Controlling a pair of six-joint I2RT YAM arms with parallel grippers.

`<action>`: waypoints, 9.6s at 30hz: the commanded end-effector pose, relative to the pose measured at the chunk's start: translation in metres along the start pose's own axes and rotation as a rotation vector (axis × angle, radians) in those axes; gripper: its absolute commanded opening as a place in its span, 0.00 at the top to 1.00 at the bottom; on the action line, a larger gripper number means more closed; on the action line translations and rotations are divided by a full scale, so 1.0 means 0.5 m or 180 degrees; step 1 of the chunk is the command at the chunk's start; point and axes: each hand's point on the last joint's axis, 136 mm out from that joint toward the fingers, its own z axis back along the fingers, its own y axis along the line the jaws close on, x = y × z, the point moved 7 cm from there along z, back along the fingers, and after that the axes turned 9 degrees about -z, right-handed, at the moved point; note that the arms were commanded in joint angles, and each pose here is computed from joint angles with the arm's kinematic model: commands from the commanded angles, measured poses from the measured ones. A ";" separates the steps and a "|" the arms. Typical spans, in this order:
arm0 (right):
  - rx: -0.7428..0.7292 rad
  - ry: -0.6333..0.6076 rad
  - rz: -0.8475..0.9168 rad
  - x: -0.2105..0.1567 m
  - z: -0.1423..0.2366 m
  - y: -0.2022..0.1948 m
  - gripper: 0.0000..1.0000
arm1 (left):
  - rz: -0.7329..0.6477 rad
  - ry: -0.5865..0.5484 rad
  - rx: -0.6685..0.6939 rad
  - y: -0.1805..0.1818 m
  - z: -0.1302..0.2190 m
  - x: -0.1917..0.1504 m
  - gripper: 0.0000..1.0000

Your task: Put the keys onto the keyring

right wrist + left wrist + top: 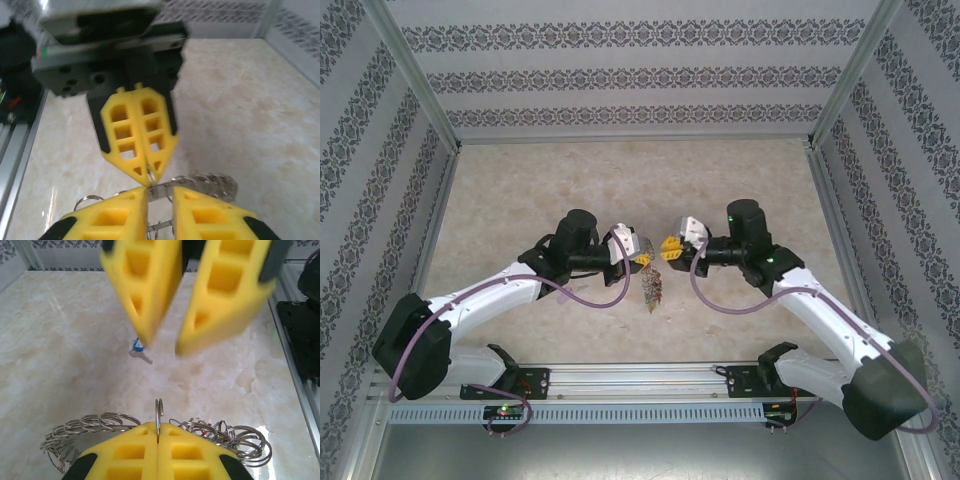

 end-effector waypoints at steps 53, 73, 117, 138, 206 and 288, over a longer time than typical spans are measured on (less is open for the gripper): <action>-0.3118 0.1811 -0.4613 -0.354 0.076 -0.300 0.74 | 0.0064 -0.0051 0.0330 0.002 0.038 0.029 1.00; -0.3258 0.2101 -0.4339 -0.356 0.062 -0.297 0.82 | 0.0074 -0.0059 0.0333 0.001 0.041 0.030 1.00; -0.3111 0.2224 -0.4278 -0.338 0.049 -0.284 0.87 | 0.0089 -0.0037 0.0324 0.004 0.035 0.029 1.00; -0.3167 0.2264 -0.4267 -0.343 0.044 -0.292 0.87 | 0.0076 -0.0027 0.0318 0.003 0.038 0.030 1.00; -0.0005 -0.0375 -0.0024 0.018 0.060 0.068 1.00 | 0.0279 -0.0444 0.0377 -0.025 0.078 0.049 1.00; 0.0013 0.0245 -0.0195 0.031 -0.095 0.053 1.00 | 0.0266 -0.0384 0.0249 -0.027 0.064 0.042 1.00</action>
